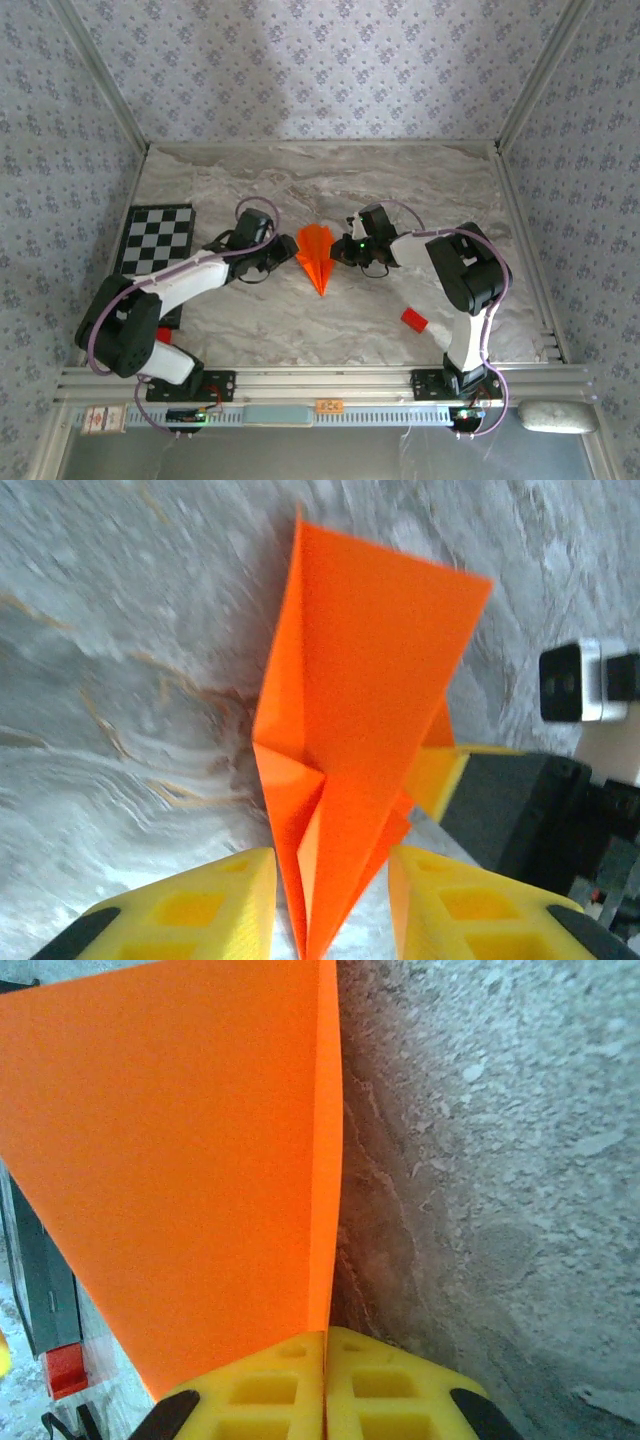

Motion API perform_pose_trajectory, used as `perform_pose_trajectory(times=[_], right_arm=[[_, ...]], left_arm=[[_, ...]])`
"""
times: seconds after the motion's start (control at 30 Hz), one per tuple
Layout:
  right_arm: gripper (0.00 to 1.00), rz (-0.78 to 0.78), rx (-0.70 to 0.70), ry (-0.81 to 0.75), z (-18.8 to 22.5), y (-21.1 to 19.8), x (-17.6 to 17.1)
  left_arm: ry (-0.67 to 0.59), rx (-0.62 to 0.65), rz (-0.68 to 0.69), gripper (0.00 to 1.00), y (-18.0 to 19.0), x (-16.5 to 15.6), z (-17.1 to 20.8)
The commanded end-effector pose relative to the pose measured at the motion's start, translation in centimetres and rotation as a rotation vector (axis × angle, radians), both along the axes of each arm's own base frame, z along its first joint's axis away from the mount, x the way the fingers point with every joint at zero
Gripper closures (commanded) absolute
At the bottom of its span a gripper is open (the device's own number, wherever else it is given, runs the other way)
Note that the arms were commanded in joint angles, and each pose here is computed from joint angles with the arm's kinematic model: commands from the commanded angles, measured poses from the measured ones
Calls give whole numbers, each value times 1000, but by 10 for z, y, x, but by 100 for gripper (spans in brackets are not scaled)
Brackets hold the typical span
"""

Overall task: Fold a paper plane with a square sheet of paper (pick it up from the middle)
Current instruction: Move the paper plane to the top-center of the table.

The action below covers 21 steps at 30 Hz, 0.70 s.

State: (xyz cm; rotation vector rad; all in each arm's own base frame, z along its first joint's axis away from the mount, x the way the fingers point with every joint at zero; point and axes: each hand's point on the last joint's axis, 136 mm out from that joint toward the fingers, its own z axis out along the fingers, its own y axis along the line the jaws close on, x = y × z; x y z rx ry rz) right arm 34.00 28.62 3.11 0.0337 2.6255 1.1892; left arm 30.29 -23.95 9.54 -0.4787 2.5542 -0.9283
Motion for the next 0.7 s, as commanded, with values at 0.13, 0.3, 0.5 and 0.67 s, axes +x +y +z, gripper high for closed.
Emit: perform_pose_trajectory(times=[0.13, 0.3, 0.5, 0.67], right_arm=[[91, -7, 3, -16, 11, 3, 2], [91, -4, 3, -15, 11, 4, 2], [91, -3, -1, -13, 11, 3, 1], [91, -4, -2, -14, 11, 3, 2]], left_arm=[[64, -5, -38, 63, -23, -13, -17], [83, -32, -104, 62, -42, -11, -24], [83, -37, -141, 68, -51, -9, -24], [88, -53, -154, 71, -55, -10, -24]])
